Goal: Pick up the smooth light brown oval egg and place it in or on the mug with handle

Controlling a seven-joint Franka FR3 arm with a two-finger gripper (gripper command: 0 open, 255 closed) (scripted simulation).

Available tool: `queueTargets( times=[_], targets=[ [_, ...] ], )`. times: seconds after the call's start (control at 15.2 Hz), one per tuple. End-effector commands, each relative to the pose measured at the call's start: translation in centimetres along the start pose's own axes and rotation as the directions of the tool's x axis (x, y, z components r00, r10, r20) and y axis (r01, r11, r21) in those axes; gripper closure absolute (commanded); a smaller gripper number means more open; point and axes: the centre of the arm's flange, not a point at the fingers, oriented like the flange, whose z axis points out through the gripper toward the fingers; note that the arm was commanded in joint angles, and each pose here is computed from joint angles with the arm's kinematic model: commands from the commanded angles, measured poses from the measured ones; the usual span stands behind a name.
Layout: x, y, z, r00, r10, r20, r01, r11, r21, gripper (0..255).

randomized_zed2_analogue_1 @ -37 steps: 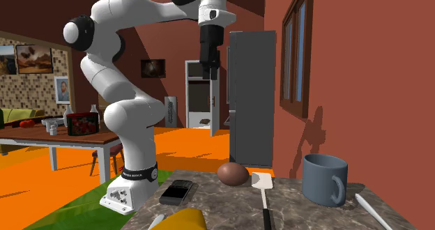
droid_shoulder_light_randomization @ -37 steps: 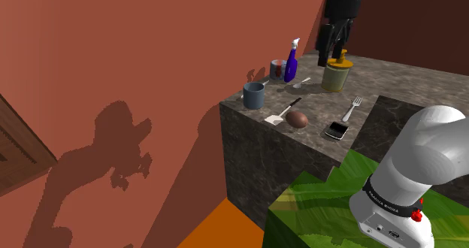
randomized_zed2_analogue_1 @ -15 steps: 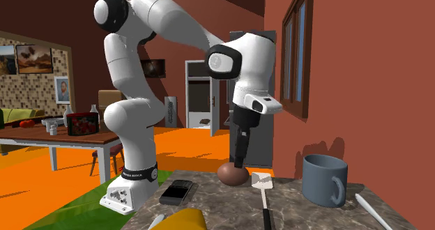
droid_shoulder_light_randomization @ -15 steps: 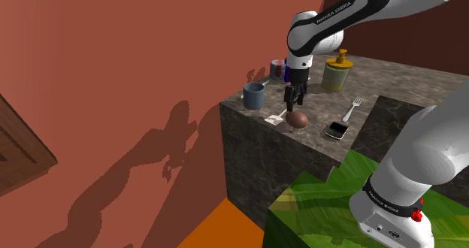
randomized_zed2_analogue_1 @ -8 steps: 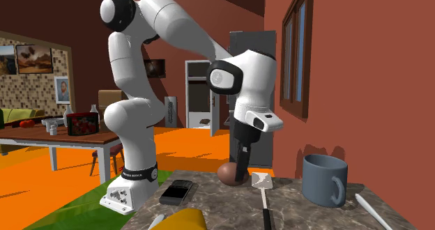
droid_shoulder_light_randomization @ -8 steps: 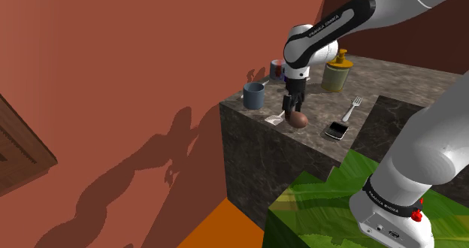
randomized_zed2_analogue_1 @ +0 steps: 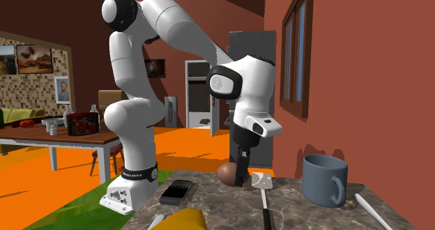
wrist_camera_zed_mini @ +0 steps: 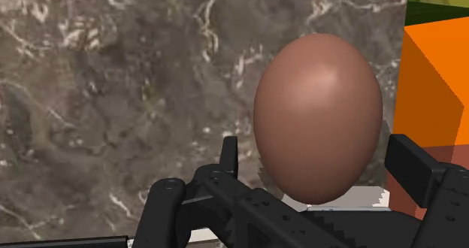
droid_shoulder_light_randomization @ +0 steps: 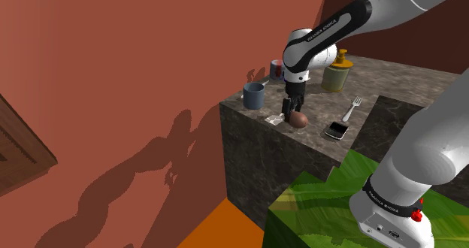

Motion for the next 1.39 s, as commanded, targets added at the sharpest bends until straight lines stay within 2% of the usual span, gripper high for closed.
queueTargets(
  times=[0.0,0.07,0.66,1.32],
  targets=[
    [0.0,0.0,0.0,1.0,0.0,0.0,0.0,1.0,0.0,0],
    [0.0,0.0,0.0,1.0,0.0,0.0,0.0,1.0,0.0,255],
    [0.0,0.0,0.0,1.0,0.0,0.0,0.0,1.0,0.0,255],
    [-0.8,-0.9,-5.1,1.0,0.0,0.0,0.0,1.0,0.0,255]
  ],
)
